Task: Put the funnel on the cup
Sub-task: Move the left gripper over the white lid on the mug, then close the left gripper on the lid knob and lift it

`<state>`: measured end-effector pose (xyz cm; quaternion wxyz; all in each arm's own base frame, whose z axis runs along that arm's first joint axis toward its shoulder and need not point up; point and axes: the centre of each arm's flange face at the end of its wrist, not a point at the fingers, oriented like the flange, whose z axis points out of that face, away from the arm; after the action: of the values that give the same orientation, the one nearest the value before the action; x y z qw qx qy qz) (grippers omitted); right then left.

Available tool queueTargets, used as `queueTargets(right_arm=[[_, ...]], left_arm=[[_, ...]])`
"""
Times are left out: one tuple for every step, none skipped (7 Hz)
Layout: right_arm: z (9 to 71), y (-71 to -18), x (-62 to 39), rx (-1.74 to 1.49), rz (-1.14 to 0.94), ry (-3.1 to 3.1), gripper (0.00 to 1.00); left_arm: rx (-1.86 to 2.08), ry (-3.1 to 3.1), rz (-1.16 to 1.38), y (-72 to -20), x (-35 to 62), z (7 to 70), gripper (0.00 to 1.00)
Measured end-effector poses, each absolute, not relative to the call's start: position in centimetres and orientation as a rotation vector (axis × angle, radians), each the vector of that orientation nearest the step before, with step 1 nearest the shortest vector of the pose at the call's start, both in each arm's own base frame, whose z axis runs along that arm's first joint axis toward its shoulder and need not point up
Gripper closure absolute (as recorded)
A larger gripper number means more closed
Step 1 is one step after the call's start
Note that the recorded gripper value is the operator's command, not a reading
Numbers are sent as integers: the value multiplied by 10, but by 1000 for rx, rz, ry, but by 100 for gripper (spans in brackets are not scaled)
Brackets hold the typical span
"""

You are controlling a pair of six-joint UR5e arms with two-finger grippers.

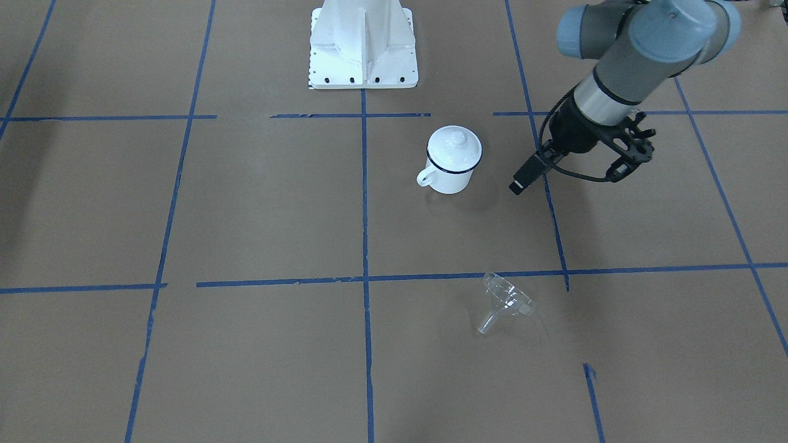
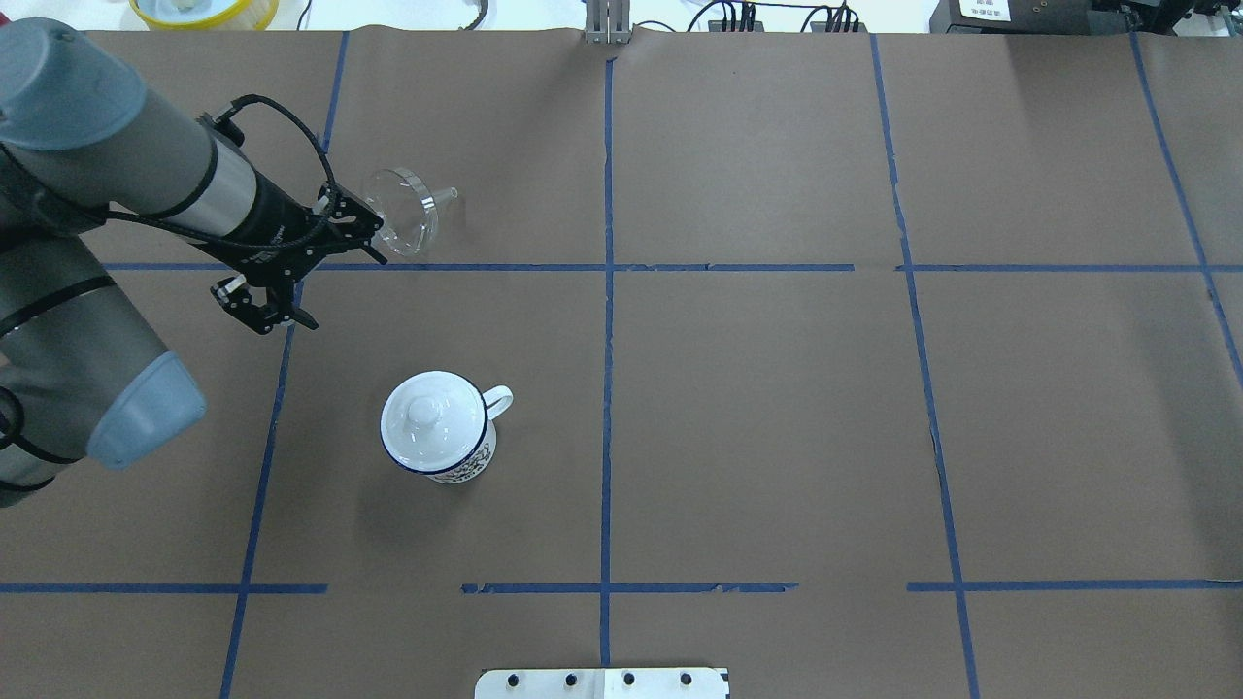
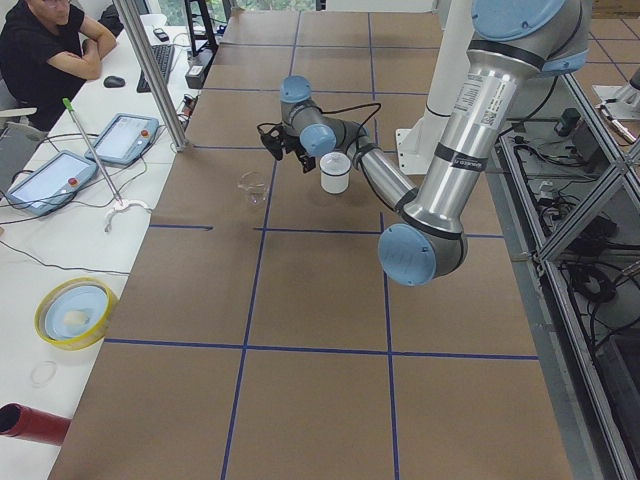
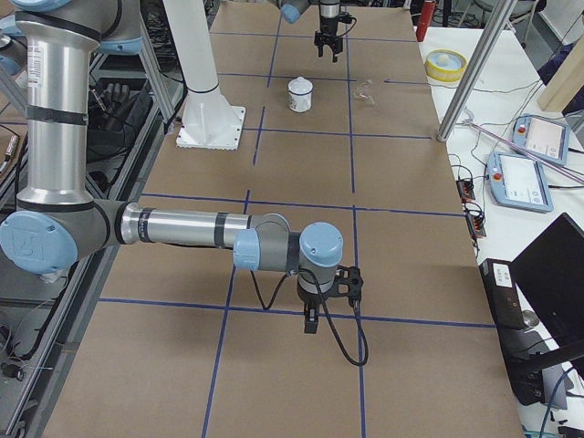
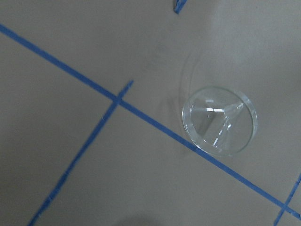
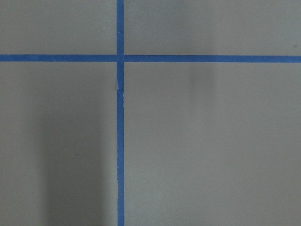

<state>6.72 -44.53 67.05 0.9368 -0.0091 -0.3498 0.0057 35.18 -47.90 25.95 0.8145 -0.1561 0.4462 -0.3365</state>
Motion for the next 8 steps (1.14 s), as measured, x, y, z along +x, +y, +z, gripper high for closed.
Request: queueTargets(right_arm=[[671,-445,67,-19,12,-715,0],[671,-445,67,-19,12,-715,0],[671,-445,67,-19,12,-715,0],[671,-445,67,-19,12,-715,0],[671,-445,67,-19,12,-715,0],[671,-445,67,-19,12,-715,0],[671,-445,67,-19,12,-715,0],[670,-445,67,-18,12,-715,0]], left_arm=[[-352,896,-753,-470,373,237,0],[-359,848,-784,-451,394,225,2],[-350,805,-815,-429,414,220,2],[-341,772,-832,-413,425,219,2],[-339,752,-843,-402,434,220,6],[-331,739,-867,-392,443,220,6],[-316,735,-889,-388,448,220,8],[-308,734,-898,-386,451,220,14]])
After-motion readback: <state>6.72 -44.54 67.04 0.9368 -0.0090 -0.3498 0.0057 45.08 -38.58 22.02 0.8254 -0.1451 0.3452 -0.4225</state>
